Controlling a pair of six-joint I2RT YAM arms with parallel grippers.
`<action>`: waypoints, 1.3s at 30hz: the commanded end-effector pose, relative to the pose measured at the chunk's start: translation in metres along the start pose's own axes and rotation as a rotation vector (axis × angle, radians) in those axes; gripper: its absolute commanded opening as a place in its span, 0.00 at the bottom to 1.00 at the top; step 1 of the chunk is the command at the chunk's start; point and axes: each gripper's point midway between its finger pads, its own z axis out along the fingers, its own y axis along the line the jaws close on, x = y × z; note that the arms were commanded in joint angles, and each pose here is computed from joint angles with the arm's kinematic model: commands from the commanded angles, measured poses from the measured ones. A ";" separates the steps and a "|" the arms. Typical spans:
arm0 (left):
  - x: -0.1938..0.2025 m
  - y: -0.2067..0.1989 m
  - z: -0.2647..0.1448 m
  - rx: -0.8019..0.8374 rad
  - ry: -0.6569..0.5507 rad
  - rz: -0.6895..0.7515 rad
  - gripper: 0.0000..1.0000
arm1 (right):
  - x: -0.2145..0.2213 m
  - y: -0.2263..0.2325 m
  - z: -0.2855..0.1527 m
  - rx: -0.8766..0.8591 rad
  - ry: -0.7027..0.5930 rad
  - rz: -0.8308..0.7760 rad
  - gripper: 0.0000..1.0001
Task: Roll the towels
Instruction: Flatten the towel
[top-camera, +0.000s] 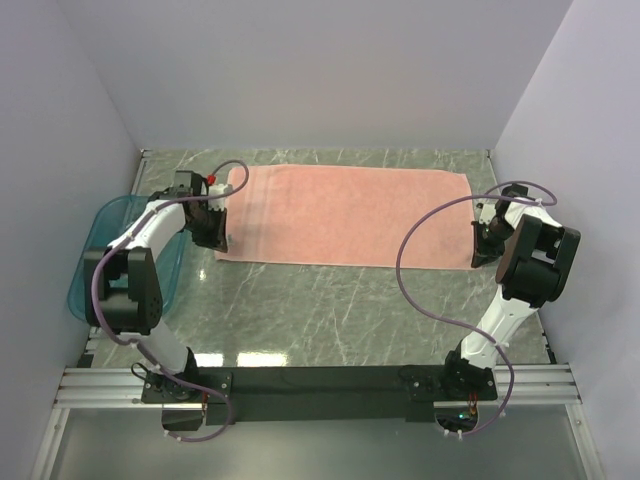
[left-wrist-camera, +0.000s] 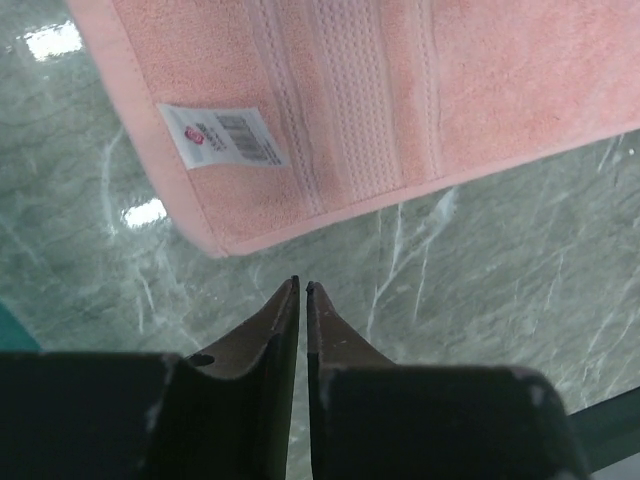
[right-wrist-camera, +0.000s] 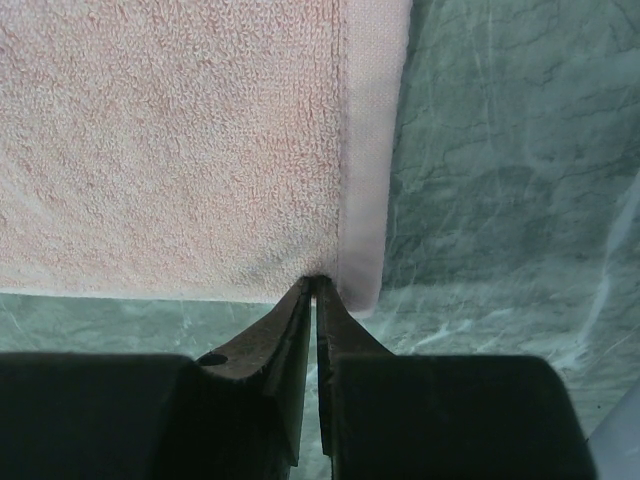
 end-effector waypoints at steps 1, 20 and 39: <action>-0.009 0.001 0.013 -0.013 -0.024 -0.016 0.13 | 0.011 -0.010 0.016 0.045 0.032 0.003 0.13; 0.035 0.067 0.048 -0.309 0.162 0.015 0.07 | 0.010 -0.043 0.007 0.310 0.056 -0.086 0.11; 0.058 0.037 0.019 -0.194 0.173 0.040 0.09 | 0.023 -0.018 -0.022 0.279 0.066 -0.197 0.12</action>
